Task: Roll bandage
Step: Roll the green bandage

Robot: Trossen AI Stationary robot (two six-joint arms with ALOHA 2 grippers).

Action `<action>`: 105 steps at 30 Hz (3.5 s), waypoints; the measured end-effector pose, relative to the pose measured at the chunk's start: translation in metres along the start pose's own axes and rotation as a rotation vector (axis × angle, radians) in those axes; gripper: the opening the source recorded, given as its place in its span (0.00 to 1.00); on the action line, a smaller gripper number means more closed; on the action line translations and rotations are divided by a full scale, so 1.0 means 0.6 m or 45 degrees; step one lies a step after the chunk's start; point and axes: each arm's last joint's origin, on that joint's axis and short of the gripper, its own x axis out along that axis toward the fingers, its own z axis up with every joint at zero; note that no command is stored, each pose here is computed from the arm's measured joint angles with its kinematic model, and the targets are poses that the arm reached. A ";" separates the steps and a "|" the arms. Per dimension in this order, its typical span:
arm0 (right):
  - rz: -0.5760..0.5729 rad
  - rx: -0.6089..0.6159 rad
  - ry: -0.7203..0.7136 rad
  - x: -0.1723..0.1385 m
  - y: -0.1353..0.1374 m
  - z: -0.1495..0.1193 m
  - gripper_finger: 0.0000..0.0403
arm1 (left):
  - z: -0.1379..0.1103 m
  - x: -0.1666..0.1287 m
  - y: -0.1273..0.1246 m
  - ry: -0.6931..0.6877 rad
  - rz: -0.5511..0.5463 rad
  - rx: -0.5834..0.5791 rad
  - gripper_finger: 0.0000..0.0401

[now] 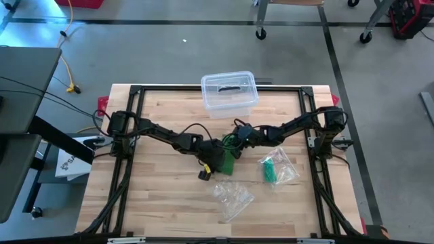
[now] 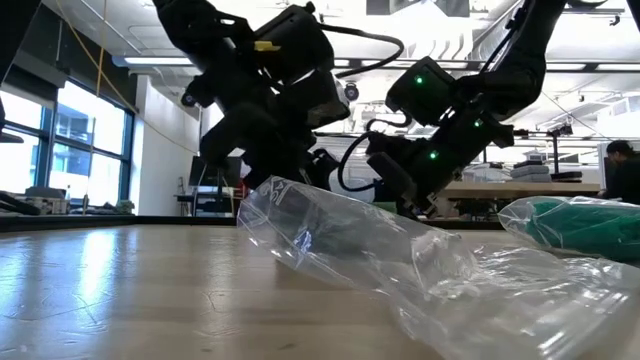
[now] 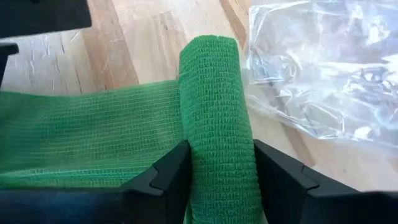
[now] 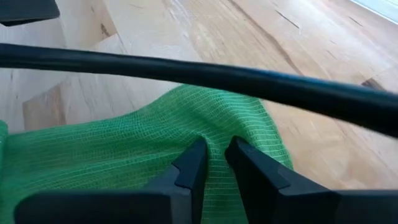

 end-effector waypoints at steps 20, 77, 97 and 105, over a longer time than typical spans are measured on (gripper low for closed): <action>0.011 -0.041 -0.001 -0.003 0.021 -0.009 0.19 | 0.003 -0.009 0.030 -0.094 0.006 -0.113 0.63; 0.256 -0.149 0.009 -0.006 0.043 -0.010 0.19 | 0.010 0.019 -0.028 0.072 0.132 -0.019 0.22; 0.023 -0.070 -0.098 -0.018 0.011 0.017 0.33 | 0.059 -0.067 -0.051 -0.055 0.238 -0.025 0.14; -0.051 -0.031 -0.038 -0.018 -0.013 0.018 0.37 | 0.050 -0.074 -0.044 0.018 0.256 -0.021 0.19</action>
